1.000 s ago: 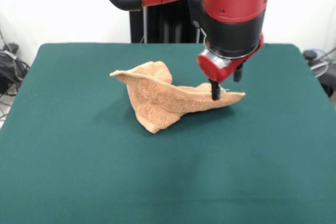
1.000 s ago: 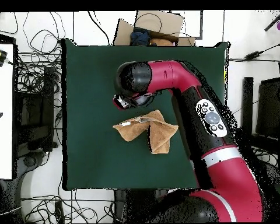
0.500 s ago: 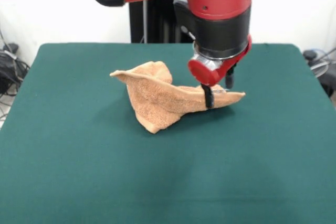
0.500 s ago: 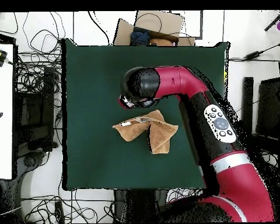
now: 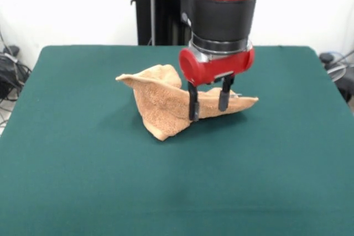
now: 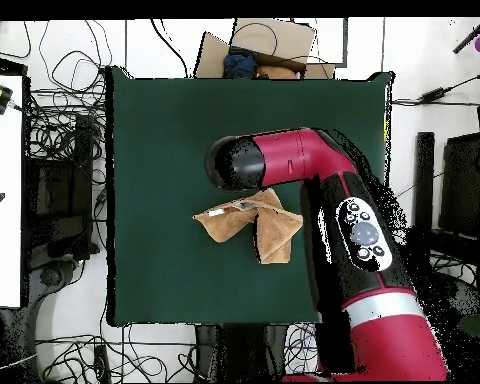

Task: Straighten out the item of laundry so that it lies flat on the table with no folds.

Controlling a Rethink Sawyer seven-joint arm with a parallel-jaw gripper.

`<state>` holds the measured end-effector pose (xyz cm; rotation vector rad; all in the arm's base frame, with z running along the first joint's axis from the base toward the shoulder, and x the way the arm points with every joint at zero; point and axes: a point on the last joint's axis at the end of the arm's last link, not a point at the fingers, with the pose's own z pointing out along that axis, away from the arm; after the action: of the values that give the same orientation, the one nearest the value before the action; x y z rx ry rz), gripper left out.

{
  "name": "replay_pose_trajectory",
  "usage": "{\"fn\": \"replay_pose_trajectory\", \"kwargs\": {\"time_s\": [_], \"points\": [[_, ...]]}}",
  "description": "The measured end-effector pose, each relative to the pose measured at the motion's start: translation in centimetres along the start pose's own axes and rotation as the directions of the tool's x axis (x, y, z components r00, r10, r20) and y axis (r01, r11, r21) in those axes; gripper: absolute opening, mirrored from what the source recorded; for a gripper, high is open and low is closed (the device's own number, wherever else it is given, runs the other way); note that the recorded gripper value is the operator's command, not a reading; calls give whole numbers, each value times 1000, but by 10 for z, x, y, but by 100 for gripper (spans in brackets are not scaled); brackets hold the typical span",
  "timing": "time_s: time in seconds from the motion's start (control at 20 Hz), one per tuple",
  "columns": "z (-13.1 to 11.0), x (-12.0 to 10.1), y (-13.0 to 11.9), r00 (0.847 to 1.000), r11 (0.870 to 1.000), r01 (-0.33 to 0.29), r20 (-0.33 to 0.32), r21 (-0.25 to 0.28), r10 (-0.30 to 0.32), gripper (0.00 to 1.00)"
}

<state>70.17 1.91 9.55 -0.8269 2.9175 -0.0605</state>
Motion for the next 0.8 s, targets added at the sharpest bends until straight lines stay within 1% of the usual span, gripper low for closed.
{"fn": "replay_pose_trajectory", "kwargs": {"time_s": [0.05,0.15,0.2,0.25,0.3,0.4,0.45,0.55,0.65,0.75,0.8], "points": [[-3,3,-2,1000,999,-31,-4,19,31,100],[-6,8,-4,997,997,-69,-16,43,69,100],[-9,12,-7,995,993,-97,-26,63,98,100],[-11,18,-10,991,988,-126,-39,89,129,100],[-12,22,-11,988,984,-143,-46,104,148,100],[-13,30,-13,979,973,-182,-66,143,193,100],[-12,35,-13,972,964,-206,-77,169,221,100],[-11,40,-13,962,951,-234,-91,201,256,100],[-8,47,-11,942,925,-283,-107,253,318,100],[-5,52,-10,928,909,-314,-112,276,354,100],[-2,56,-9,916,895,-339,-114,289,384,100]]}}
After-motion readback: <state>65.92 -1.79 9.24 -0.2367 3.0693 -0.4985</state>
